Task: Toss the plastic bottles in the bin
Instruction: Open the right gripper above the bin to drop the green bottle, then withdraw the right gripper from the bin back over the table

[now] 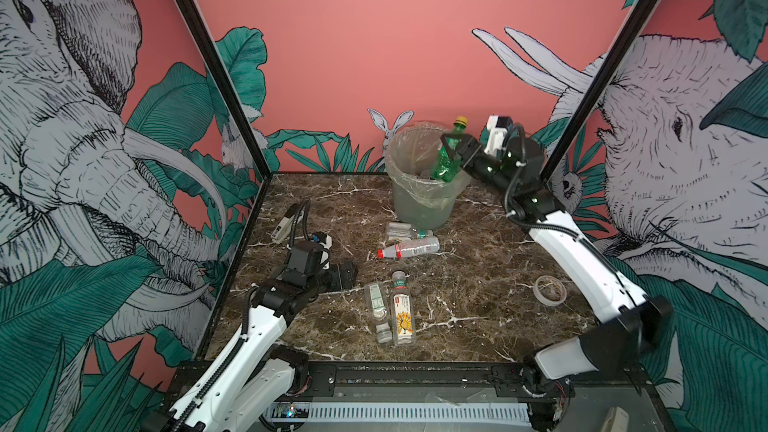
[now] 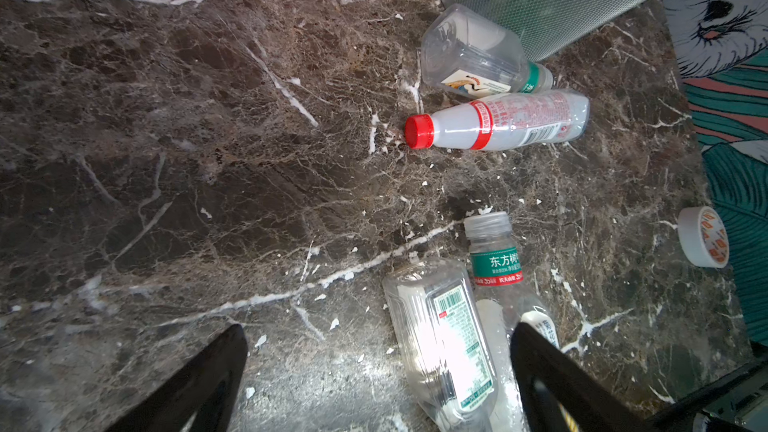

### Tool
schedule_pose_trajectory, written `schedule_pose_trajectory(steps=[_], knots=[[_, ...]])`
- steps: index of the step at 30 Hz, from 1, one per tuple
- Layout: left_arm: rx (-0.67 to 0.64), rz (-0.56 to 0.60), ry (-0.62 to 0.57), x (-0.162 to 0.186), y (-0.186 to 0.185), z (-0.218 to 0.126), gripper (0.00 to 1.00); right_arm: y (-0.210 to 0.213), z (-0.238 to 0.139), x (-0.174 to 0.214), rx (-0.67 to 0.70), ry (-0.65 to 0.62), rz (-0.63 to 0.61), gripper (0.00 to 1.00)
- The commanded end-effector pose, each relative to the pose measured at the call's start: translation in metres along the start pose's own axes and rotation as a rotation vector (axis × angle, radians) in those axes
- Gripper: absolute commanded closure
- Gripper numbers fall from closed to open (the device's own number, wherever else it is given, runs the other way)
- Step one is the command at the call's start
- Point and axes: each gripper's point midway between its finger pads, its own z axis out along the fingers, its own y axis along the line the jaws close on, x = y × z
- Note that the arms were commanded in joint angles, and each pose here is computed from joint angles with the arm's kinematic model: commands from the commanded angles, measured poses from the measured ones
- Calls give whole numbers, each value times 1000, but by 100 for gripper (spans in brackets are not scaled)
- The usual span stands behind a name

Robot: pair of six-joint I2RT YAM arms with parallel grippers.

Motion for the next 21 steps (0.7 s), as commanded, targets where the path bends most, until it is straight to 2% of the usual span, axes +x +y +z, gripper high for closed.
schedule_pose_trajectory(steps=[1, 6, 9, 15, 21], knots=[[17, -35, -7, 0, -2, -1, 1, -18, 11, -6, 104, 22, -8, 1], [28, -38, -27, 0, -3, -7, 1, 5, -29, -23, 77, -56, -61, 1], [31, -32, -29, -1, -3, -8, 1, 6, -57, -18, 82, -62, -102, 1], [48, -38, -16, 1, -6, -7, 1, -14, -105, 23, 103, -4, -100, 1], [102, -41, 3, 4, -15, -5, 0, -59, -144, 77, 194, 74, -52, 1]])
